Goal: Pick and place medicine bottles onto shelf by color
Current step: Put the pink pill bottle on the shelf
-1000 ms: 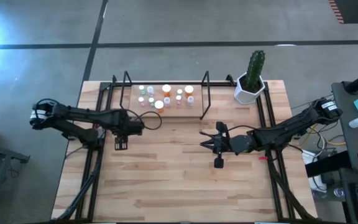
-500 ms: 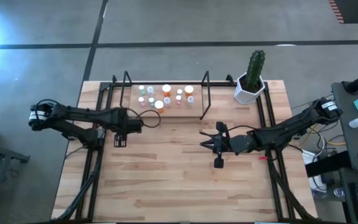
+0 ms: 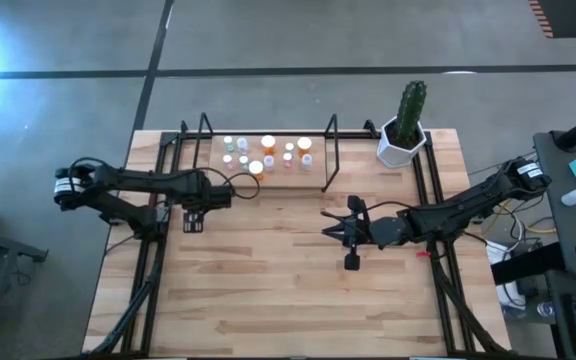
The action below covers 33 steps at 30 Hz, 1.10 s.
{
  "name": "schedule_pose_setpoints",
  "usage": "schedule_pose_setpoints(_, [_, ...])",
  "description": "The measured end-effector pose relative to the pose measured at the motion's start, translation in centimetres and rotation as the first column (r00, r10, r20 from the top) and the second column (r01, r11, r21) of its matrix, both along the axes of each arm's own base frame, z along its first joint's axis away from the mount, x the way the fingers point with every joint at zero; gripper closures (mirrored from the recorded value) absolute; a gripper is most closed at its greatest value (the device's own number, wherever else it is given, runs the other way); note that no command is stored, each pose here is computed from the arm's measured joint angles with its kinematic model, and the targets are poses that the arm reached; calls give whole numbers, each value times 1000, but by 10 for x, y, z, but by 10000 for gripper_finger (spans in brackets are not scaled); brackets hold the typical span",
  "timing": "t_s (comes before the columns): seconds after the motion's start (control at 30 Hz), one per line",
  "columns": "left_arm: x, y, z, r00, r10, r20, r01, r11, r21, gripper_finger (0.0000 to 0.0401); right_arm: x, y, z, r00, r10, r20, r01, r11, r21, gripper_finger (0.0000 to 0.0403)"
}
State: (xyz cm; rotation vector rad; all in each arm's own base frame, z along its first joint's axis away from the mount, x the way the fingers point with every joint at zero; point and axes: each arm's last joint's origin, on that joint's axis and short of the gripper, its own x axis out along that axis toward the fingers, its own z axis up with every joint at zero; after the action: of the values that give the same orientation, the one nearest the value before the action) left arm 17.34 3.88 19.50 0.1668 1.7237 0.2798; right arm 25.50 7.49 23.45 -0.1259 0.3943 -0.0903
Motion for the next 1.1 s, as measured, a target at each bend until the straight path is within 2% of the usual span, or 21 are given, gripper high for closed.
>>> schedule_pose_setpoints(0.27, [4,1,-7,999,-6,-46,6,1000,-12,194,0,0,0,1000,0,0,0,1000,-1,394])
schedule_pose_setpoints(0.5, [4,1,-8,998,-19,-54,18,1000,-19,250,0,0,0,1000,1,0,-1,1000,-2,394])
schedule_pose_setpoints(0.77, [5,0,-6,999,-20,-47,16,997,-76,306,0,0,0,1000,1,0,-1,1000,-2,394])
schedule_pose_setpoints(0.93, [17,1,12,1000,-14,25,16,996,-91,308,0,0,0,1000,1,0,-1,1000,-2,394])
schedule_pose_setpoints(1.1, [39,5,54,985,-22,171,34,997,-67,307,0,0,0,1000,1,0,-1,1000,-3,394])
